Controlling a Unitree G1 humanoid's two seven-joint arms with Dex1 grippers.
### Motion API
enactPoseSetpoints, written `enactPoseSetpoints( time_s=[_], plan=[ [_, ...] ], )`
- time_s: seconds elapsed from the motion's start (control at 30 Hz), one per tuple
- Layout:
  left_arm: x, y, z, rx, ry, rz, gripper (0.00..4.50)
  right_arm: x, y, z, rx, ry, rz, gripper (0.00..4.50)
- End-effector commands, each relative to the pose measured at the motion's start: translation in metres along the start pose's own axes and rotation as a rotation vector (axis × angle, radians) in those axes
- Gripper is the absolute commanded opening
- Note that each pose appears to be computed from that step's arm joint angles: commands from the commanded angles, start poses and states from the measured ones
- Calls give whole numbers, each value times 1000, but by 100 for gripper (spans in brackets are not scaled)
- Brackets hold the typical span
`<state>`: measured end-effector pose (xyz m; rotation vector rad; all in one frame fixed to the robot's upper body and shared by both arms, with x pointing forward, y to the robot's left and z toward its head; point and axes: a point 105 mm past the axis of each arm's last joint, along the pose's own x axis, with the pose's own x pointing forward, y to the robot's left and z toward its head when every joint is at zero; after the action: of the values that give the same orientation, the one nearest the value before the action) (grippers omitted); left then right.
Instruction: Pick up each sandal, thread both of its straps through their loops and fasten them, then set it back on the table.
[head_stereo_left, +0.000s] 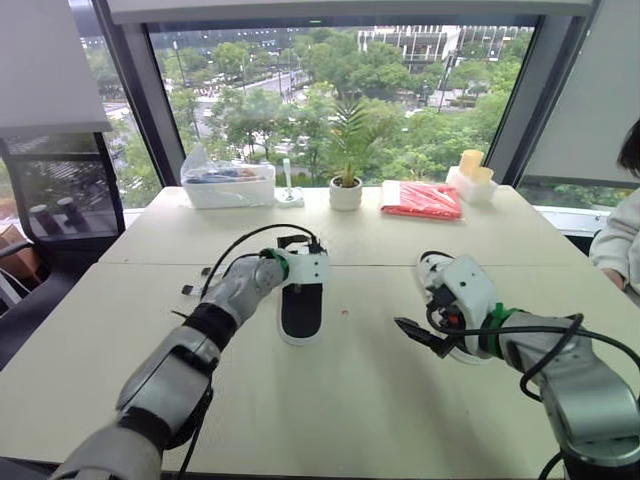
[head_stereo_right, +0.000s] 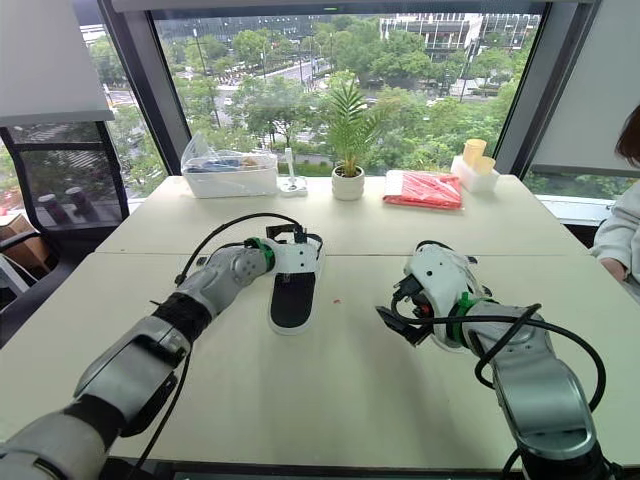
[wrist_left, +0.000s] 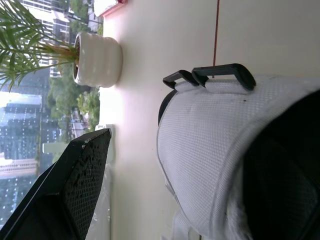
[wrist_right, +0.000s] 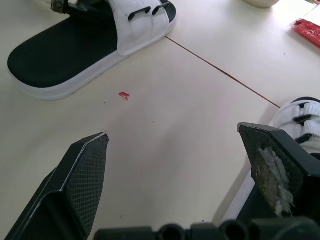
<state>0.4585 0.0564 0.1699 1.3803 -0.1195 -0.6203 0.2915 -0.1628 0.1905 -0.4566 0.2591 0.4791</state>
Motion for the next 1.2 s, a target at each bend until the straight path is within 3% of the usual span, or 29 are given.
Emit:
enactPoseSetpoints(
  time_s=[0.03,0.1,0.27,0.3,0.4,0.5,0.63,0.83,1.0,1.2],
  plan=[
    [3,10,0,33,10,29,389,-6,2,8,-17,-37,-37,450],
    [5,9,-2,33,19,30,312,-7,2,7,-12,-36,-50,450],
    [6,11,-7,23,43,50,40,-11,0,2,-4,-22,-87,450],
    [6,13,-7,18,40,59,3,-11,-1,2,-2,-21,-90,450],
    [4,21,-2,9,4,97,3,-12,-3,2,1,-25,-103,450],
    [-1,37,16,25,-113,163,3,-14,-6,2,7,-29,-116,450],
    [-24,42,59,128,-444,167,3,-18,-14,3,5,-37,-123,450],
    [-67,17,74,366,-768,61,3,-26,-33,-1,-19,-22,-161,450],
    [-86,-10,76,533,-907,-68,3,-31,-45,-6,-39,-10,-190,450],
    [-95,-28,86,650,-1044,-86,3,-32,-45,-10,-37,-11,-200,450]
  ],
)
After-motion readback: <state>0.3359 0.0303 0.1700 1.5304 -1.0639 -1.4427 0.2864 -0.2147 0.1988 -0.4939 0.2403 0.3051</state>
